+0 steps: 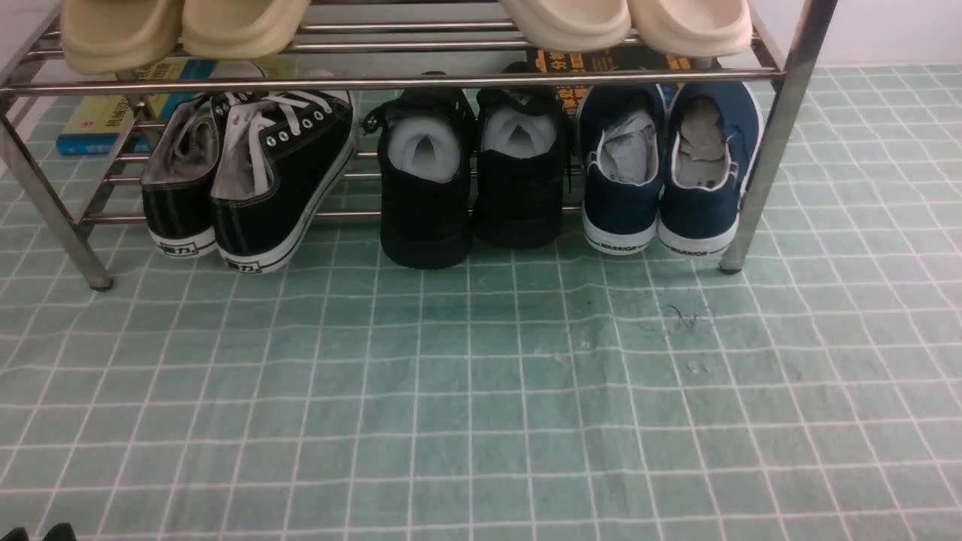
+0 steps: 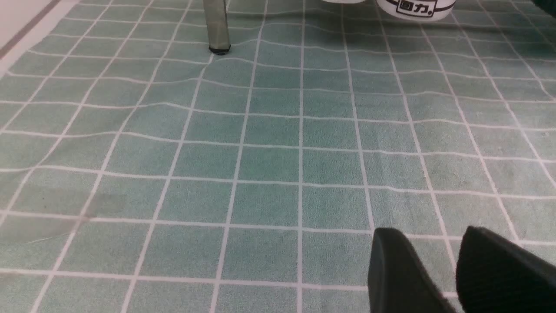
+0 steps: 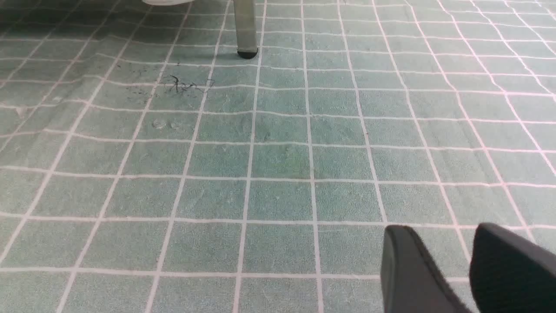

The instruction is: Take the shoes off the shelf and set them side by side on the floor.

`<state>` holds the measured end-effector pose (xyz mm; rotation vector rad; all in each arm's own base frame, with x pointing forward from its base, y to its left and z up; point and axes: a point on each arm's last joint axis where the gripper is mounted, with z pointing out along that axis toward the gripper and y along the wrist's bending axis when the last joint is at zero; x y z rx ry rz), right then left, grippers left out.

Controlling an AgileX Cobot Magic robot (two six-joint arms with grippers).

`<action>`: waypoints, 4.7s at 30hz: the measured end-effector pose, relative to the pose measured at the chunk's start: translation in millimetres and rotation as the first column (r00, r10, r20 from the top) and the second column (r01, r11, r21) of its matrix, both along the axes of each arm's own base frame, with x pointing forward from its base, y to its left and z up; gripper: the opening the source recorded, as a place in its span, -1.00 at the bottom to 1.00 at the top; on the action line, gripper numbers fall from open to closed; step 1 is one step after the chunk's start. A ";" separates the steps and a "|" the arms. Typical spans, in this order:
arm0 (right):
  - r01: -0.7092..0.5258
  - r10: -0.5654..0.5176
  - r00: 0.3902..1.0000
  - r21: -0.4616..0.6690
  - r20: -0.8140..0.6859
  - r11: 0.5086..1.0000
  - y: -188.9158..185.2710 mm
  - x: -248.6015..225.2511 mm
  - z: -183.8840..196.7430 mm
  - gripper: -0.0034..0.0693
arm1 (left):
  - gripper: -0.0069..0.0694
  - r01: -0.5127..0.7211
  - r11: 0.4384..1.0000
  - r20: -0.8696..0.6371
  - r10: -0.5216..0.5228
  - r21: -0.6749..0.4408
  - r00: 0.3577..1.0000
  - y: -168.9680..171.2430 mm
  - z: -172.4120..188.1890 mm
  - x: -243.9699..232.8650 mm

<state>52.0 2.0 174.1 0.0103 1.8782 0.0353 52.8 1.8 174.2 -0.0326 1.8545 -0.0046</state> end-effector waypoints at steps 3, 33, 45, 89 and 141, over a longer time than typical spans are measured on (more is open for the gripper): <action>0.000 0.000 1.000 0.000 0.000 1.000 0.0 0.0 0.0 -0.25 | -0.19 0.000 1.000 0.000 0.000 0.000 1.000 0.0 0.0 0.0; 0.000 0.000 1.000 0.000 0.000 1.000 0.0 0.0 0.0 -0.25 | -0.19 0.000 1.000 0.000 0.000 0.000 1.000 0.0 0.0 0.0; 0.029 -0.002 0.999 0.718 -0.039 0.695 19.1 -0.3 3.9 -0.25 | -0.19 0.000 1.000 0.000 0.000 0.000 1.000 0.0 0.0 0.0; -0.428 0.510 0.361 0.347 -0.781 0.835 142.6 226.3 120.9 -0.53 | -0.18 0.000 1.000 0.000 0.000 0.000 1.000 0.0 0.0 0.0; -0.328 0.330 0.675 0.133 -0.660 0.935 215.3 299.9 182.8 -0.79 | -0.18 0.000 1.000 0.000 0.000 0.000 1.000 0.0 0.0 0.0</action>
